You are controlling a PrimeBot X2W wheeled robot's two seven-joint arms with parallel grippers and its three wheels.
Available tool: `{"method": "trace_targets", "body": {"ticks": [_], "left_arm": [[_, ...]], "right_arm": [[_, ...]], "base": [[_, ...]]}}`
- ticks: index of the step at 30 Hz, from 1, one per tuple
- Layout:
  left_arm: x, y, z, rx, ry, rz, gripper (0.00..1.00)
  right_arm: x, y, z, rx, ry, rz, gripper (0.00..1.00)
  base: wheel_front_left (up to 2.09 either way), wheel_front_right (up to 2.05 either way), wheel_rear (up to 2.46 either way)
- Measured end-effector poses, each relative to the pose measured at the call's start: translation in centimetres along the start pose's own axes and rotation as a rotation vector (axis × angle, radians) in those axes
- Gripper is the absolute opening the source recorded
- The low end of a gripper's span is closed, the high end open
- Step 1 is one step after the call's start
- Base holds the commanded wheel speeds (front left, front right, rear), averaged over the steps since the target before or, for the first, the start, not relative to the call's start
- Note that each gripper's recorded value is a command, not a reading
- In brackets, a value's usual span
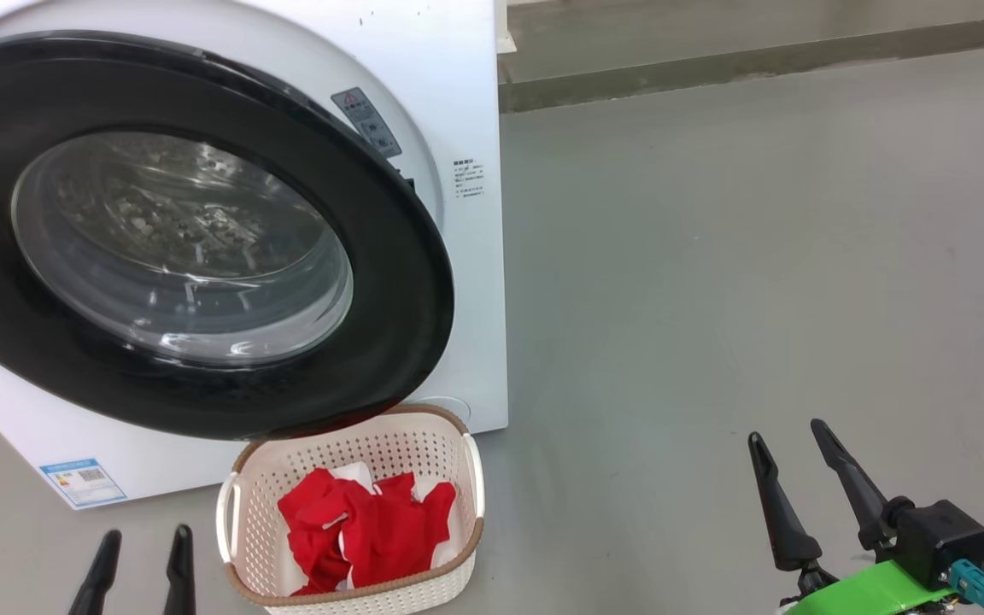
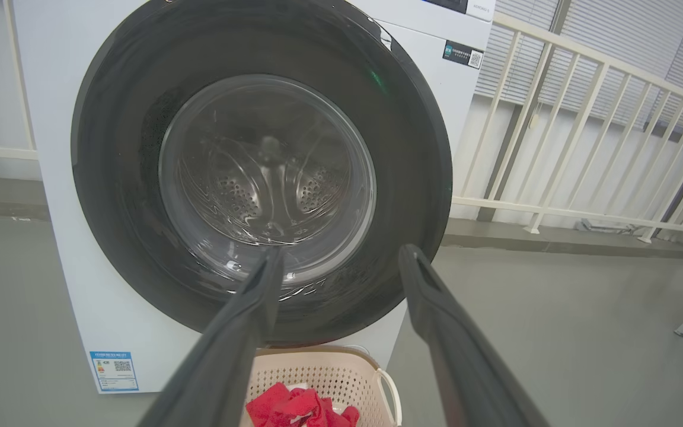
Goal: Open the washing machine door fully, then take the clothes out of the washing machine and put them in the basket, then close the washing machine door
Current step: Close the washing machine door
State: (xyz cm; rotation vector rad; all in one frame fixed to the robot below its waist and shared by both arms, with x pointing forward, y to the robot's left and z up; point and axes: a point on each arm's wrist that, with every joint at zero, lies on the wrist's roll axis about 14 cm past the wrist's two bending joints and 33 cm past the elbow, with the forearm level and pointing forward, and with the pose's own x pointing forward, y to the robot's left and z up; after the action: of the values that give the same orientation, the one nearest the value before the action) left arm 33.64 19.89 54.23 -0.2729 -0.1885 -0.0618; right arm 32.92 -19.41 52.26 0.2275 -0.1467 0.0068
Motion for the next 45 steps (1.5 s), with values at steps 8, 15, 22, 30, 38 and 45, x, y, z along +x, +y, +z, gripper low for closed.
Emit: {"method": "trace_targets", "body": {"ticks": [8, 15, 22, 30, 38, 45], "left_arm": [[-0.7, 0.7, -1.4, 0.092, 0.049, 0.022, 1.00], [-1.2, 1.0, -2.2, 0.097, 0.074, 0.038, 1.00], [-1.3, 0.9, -2.5, 0.095, 0.082, 0.038, 1.00], [-1.6, 1.3, -2.6, 0.110, 0.091, 0.043, 1.00], [-2.2, 1.6, -3.0, 0.112, 0.104, 0.057, 1.00], [-2.2, 1.7, -3.0, 0.109, 0.104, 0.067, 1.00]], "right_arm": [[-0.2, 0.1, -0.6, -0.008, 0.019, -0.001, 1.00], [-0.2, 0.2, -0.7, -0.007, 0.022, 0.003, 1.00], [-0.1, 0.4, -1.1, -0.005, 0.033, 0.008, 1.00], [0.2, 0.8, -1.7, -0.004, 0.051, 0.021, 1.00], [1.0, 1.9, -3.6, 0.000, 0.112, 0.055, 0.00], [4.5, 5.1, -5.4, 0.004, 0.168, 0.155, 0.00]], "base": [[0.00, 0.00, 0.00], [0.00, 0.00, 0.00], [0.00, 0.00, 0.00], [0.00, 0.00, 0.00], [0.00, 0.00, 0.00], [0.00, 0.00, 0.00]]}}
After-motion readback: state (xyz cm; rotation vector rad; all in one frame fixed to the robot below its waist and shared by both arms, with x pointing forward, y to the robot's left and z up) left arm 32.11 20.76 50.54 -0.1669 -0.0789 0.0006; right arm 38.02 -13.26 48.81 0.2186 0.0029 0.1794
